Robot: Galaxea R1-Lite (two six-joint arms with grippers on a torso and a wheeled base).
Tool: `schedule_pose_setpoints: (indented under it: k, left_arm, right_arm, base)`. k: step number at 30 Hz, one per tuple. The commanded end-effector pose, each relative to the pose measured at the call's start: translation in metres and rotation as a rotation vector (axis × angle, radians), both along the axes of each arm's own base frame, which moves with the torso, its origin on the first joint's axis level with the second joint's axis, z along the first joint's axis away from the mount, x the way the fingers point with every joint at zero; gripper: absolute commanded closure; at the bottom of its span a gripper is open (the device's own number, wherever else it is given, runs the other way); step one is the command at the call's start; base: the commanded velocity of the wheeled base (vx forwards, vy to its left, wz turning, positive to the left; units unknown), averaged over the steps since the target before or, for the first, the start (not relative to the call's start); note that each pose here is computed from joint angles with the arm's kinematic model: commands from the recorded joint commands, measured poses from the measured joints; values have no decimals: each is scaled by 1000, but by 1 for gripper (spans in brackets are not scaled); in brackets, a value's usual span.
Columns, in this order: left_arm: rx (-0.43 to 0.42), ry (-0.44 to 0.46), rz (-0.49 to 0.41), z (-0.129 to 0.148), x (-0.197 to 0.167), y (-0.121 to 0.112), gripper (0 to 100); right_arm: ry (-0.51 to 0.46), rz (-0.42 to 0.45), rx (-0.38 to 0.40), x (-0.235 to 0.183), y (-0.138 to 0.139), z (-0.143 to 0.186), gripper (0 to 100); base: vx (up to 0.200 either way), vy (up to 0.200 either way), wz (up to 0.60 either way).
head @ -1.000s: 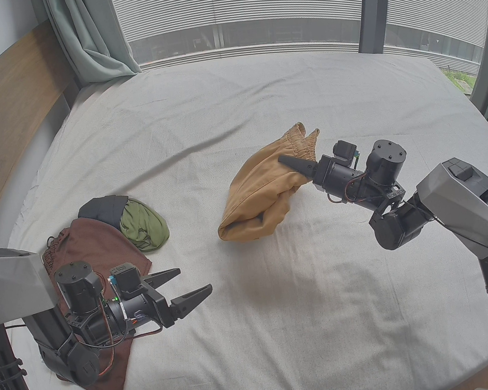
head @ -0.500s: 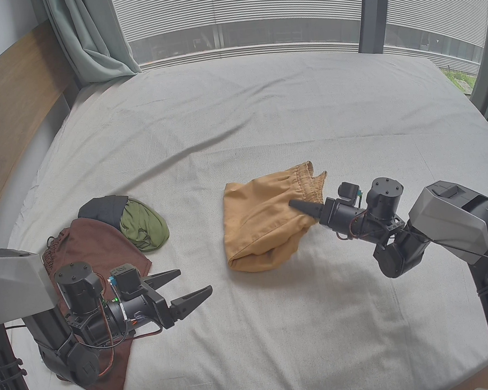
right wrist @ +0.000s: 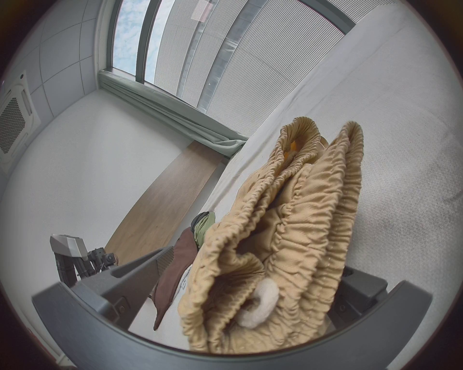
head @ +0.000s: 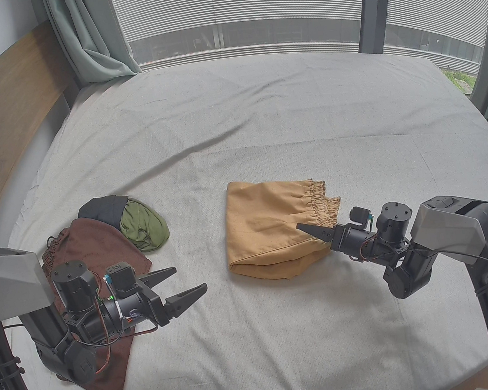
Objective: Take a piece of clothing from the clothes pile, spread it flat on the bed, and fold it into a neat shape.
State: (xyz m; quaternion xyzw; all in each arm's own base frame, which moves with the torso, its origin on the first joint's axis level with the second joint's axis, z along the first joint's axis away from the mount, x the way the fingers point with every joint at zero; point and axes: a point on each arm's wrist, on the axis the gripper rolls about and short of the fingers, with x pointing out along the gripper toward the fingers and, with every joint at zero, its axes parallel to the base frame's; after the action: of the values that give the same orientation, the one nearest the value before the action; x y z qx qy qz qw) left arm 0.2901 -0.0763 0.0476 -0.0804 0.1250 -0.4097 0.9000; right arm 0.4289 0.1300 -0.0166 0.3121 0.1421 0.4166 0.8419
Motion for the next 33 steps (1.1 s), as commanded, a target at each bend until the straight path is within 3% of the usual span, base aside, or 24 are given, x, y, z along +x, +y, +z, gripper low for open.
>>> schedule_pose_setpoints:
  k: [1,8,18,22,29,33]
  left_arm:
    - [-12,-28,5,9,1,1,0]
    - [-15,-40,4,14,-2,2,0]
    - [-17,-52,4,19,-5,2,0]
    - [-17,-51,2,18,-5,2,0]
    - [-12,-44,2,16,-6,2,0]
    - [-12,-44,3,16,-6,3,0]
  right_arm:
    - [71,32,-213,-69,-15,-20,0]
    - [103,73,-301,-105,-20,-21,0]
    - [62,102,-321,-134,-20,11,0]
    - [-26,141,-281,-138,-3,40,0]
    - [-135,99,-128,-100,10,82,0]
    - [-139,82,-95,-81,12,80,0]
  base:
    - [0,0,0]
    - [0,0,0]
    - [0,0,0]
    - [0,0,0]
    - [0,0,0]
    - [0,0,0]
